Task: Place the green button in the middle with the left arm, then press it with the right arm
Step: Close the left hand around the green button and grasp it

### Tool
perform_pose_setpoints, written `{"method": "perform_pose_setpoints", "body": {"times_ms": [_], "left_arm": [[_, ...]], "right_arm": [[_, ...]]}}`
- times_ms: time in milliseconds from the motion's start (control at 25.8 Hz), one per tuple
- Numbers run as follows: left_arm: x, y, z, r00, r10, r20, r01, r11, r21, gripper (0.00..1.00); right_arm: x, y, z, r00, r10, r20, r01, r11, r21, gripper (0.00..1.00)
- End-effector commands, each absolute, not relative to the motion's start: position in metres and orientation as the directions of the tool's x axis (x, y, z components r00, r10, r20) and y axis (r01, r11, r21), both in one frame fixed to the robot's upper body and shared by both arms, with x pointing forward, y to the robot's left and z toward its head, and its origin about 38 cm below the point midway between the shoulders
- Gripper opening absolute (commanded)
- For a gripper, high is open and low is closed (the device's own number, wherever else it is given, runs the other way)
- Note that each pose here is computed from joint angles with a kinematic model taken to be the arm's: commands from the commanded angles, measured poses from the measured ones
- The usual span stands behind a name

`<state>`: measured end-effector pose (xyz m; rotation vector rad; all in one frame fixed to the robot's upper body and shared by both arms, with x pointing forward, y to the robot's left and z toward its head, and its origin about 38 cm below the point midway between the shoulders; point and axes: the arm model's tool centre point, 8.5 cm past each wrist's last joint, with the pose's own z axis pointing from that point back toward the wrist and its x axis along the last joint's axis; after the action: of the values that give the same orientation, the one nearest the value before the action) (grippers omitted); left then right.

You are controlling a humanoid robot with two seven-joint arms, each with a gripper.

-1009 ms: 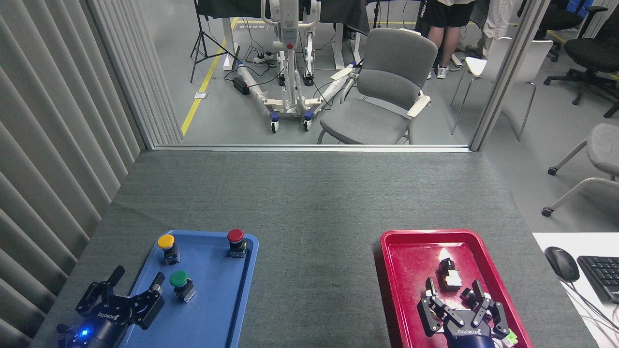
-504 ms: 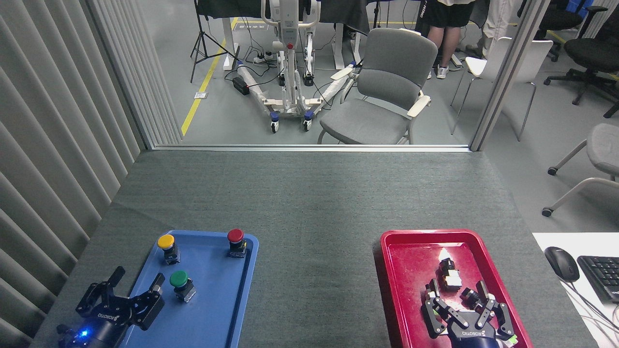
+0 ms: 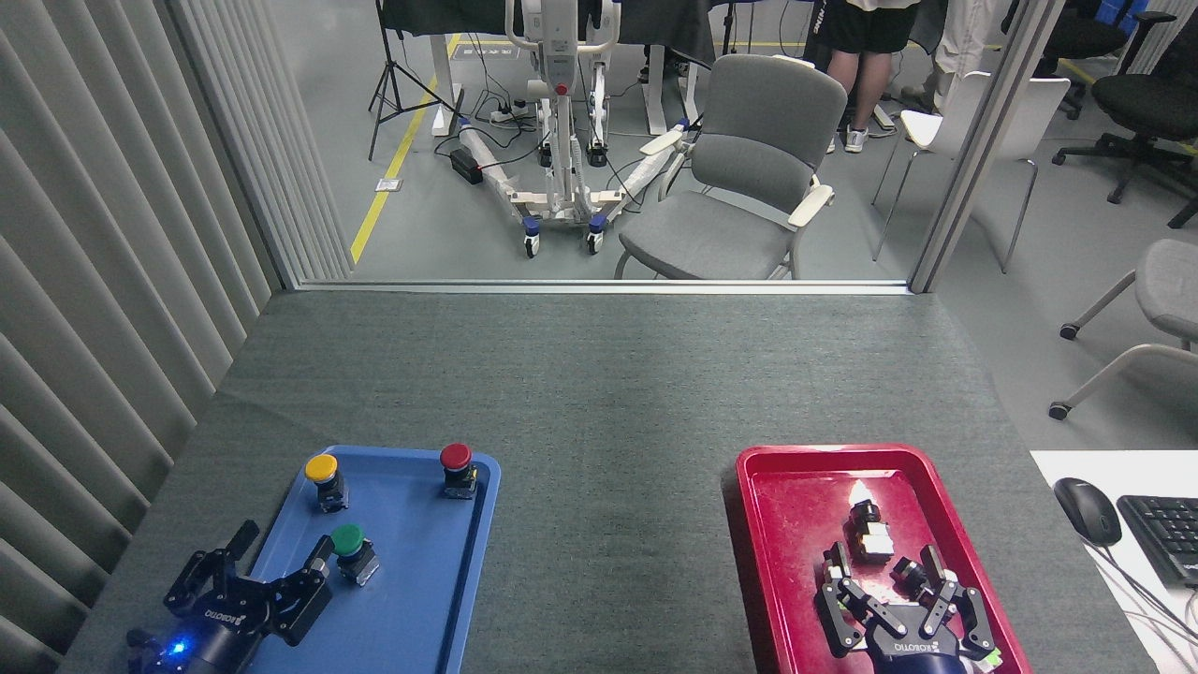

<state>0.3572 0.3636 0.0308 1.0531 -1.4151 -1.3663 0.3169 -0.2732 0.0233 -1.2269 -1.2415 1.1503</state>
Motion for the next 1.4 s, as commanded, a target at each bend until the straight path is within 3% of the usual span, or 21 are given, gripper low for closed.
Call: {"method": "perform_pose_setpoints", "body": {"times_ms": [0,116,466,815,1086,1125,1164,1241,1358], "left_arm": [[0.355,0.354,0.021,-0.290,-0.956,0.040,0.034,0.032,0.999,1.00],[0.352,0.344,0.013,-0.323,-0.945,0.040,0.061,0.022,0.998,1.00],[0.343,0.354,-0.031,-0.282,-0.953,0.113,0.202,0.056,0.978,1.00],[0.372,0.332,-0.034,-0.334,-0.935,0.123,0.231,0.045,0.972,1.00],[0.385,0.337,-0.038,-0.275,-0.954,0.117,0.244,0.049,0.969,1.00],[0.385,0.335,-0.038,-0.271,-0.955,0.118,0.241,0.052,0.969,0.96],[0.386,0.336,-0.037,-0.265,-0.958,0.114,0.237,0.050,0.970,0.84],[0.388,0.336,-0.035,-0.252,-0.961,0.112,0.230,0.053,0.972,0.71],[0.387,0.336,-0.031,-0.280,-0.954,0.107,0.202,0.050,0.978,0.27]], "right_arm": [[0.317,-0.273,0.023,0.019,0.999,0.032,0.038,0.031,-0.999,1.00],[0.317,-0.273,0.023,0.019,0.999,0.032,0.038,0.031,-0.999,1.00],[0.317,-0.273,0.023,0.019,0.999,0.032,0.037,0.031,-0.999,1.00],[0.317,-0.273,0.023,0.017,0.999,0.032,0.037,0.032,-0.999,1.00],[0.317,-0.274,0.023,0.021,0.999,0.033,0.035,0.033,-0.999,1.00],[0.317,-0.274,0.023,0.021,0.999,0.033,0.035,0.033,-0.999,1.00],[0.317,-0.274,0.023,0.021,0.999,0.033,0.035,0.033,-0.999,1.00],[0.318,-0.273,0.023,0.021,0.999,0.035,0.035,0.034,-0.999,1.00],[0.318,-0.273,0.023,0.022,0.999,0.036,0.037,0.035,-0.999,1.00]]}}
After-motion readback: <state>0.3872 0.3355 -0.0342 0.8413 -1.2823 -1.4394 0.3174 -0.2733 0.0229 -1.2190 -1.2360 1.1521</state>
